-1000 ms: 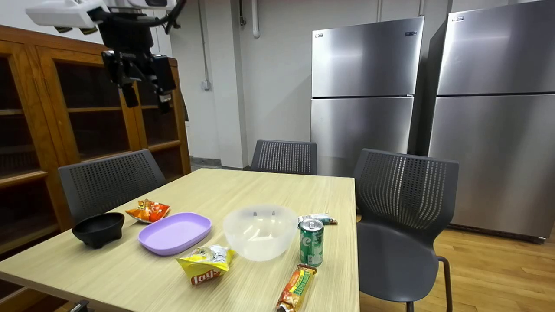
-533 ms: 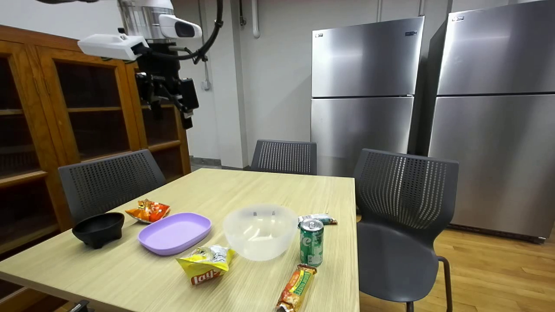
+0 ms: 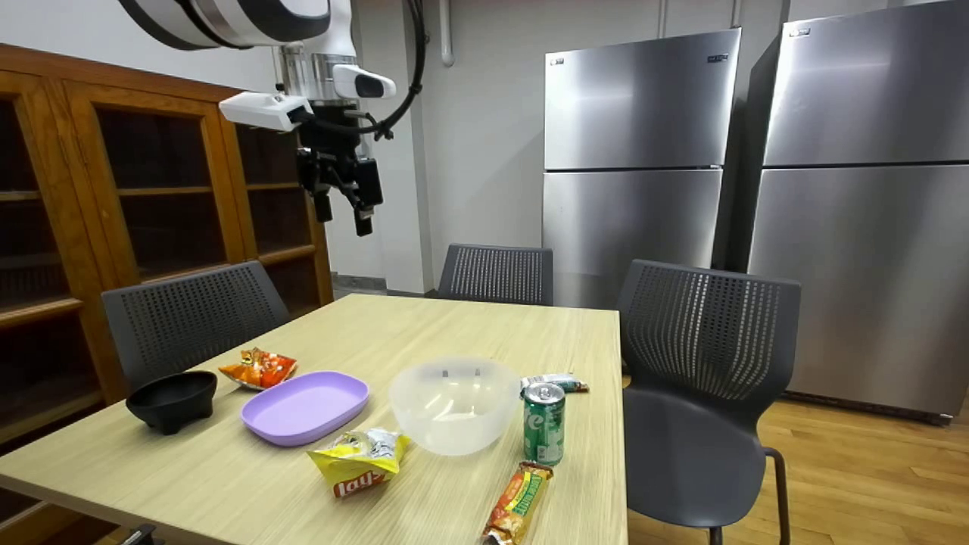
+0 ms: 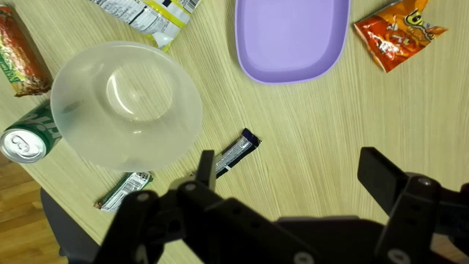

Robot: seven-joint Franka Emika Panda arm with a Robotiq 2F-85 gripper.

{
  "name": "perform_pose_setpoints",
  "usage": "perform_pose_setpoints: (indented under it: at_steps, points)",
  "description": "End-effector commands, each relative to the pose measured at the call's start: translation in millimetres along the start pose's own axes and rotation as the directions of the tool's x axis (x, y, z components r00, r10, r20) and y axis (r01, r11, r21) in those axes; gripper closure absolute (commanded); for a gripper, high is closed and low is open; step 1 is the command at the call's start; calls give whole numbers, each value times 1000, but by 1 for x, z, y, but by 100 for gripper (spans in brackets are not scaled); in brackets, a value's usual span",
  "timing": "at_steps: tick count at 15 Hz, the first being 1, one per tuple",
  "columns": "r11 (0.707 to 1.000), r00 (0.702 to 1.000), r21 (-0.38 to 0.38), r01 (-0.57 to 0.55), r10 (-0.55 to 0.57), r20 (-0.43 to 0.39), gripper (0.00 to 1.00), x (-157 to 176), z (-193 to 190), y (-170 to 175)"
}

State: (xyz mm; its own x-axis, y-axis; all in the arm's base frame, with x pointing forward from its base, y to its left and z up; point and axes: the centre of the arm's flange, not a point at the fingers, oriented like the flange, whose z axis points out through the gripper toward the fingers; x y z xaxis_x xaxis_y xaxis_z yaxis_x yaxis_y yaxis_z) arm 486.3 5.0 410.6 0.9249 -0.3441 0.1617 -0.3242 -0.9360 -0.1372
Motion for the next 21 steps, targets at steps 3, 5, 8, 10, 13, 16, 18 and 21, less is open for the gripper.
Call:
perform_pose_setpoints:
  at_steps: [3, 5, 8, 10, 13, 16, 18, 21]
  points:
    - [993, 993, -31, -113, 114, 10, 0, 56, 16, -16]
    - [992, 992, -26, -121, 122, 17, 0, 69, 24, -16]
    - [993, 993, -27, -114, 115, 34, 0, 80, 31, -13]
    - [994, 994, -21, -106, 107, 18, 0, 66, 35, -9]
    - [994, 994, -23, -108, 109, 20, 0, 70, 37, -8]
    - [994, 994, -22, -108, 109, 20, 0, 71, 36, -9]
    - [994, 994, -22, -108, 109, 21, 0, 71, 36, -9]
    - [988, 988, -17, -151, 152, 21, 0, 91, 51, -10]
